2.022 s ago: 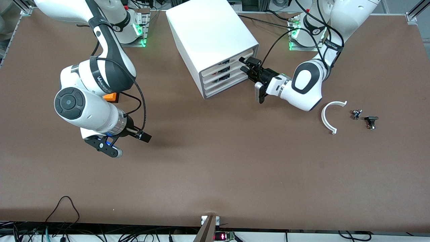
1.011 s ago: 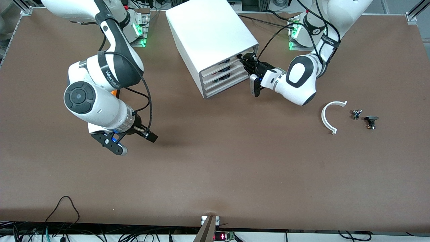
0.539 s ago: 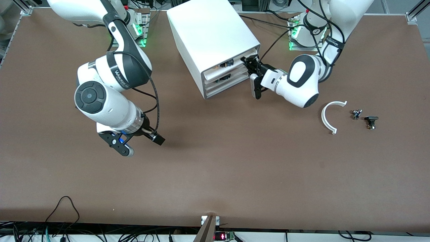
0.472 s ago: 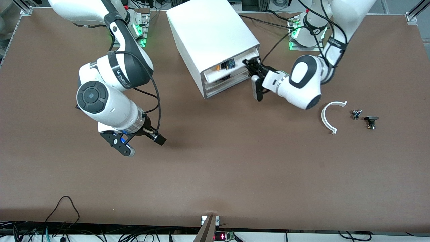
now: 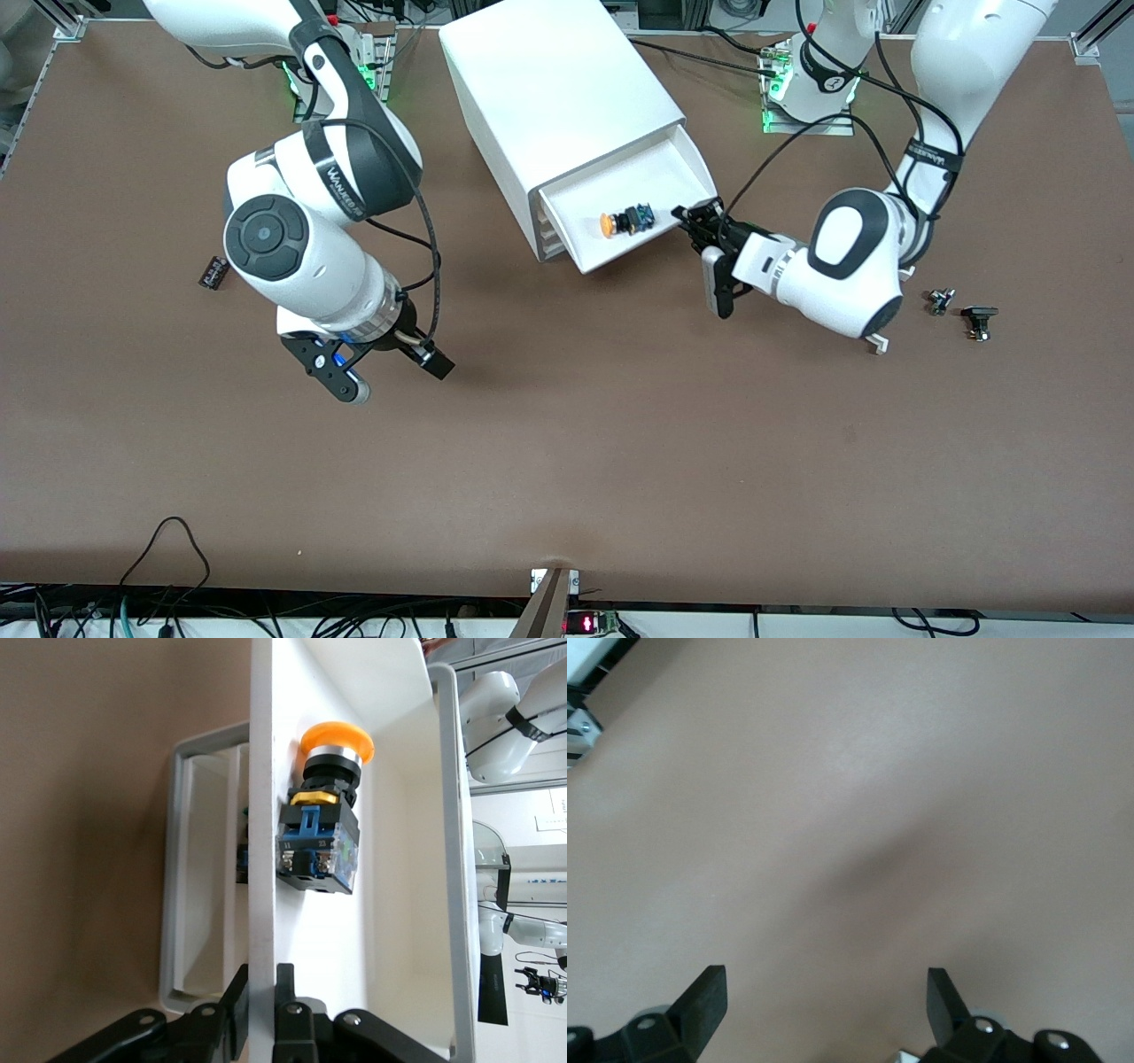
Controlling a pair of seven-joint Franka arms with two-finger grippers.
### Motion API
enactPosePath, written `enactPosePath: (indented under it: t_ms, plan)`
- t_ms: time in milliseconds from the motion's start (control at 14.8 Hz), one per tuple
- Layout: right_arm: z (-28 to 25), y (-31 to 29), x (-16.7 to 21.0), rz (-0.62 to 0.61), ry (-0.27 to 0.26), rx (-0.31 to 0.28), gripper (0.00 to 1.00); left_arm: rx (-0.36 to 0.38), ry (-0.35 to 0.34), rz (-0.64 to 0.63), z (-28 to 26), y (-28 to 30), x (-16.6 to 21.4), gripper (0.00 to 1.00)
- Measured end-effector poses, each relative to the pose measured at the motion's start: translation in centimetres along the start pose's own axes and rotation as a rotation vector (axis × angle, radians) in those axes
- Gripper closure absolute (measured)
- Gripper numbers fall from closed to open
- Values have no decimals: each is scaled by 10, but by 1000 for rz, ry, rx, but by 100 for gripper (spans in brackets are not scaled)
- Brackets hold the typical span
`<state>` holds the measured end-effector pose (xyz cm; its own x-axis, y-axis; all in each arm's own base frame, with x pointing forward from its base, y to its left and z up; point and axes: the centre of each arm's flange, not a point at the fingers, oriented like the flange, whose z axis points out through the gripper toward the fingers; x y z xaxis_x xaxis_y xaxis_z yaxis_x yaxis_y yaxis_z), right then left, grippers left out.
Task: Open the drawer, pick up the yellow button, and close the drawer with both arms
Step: 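Move the right gripper over the open drawer while the left gripper withdraws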
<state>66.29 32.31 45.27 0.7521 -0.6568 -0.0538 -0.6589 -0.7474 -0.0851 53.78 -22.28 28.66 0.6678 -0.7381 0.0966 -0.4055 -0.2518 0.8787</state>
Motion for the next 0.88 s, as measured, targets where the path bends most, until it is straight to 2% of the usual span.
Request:
enactPosePath:
  t_ms: [135, 202, 607, 742, 809, 876]
  plan:
    - [-3, -6, -9, 6, 8, 21, 0, 6, 11, -4, -10, -5, -2, 85]
    - [-5, -9, -13, 7, 11, 32, 0, 14, 15, -6, -13, -7, -3, 81]
    - [-11, -36, -59, 36, 32, 126, 0, 29, 18, -10, -37, -5, -4, 25]
    - [-13, -47, -81, 38, 35, 162, 0, 50, -16, -35, -53, 4, -2, 5]
    - [-14, -52, -92, 45, 36, 181, 0, 70, -38, -54, -63, 11, 0, 0]
    - [-15, -56, -104, 56, 34, 198, 0, 96, -59, -76, -74, 19, 3, 0]
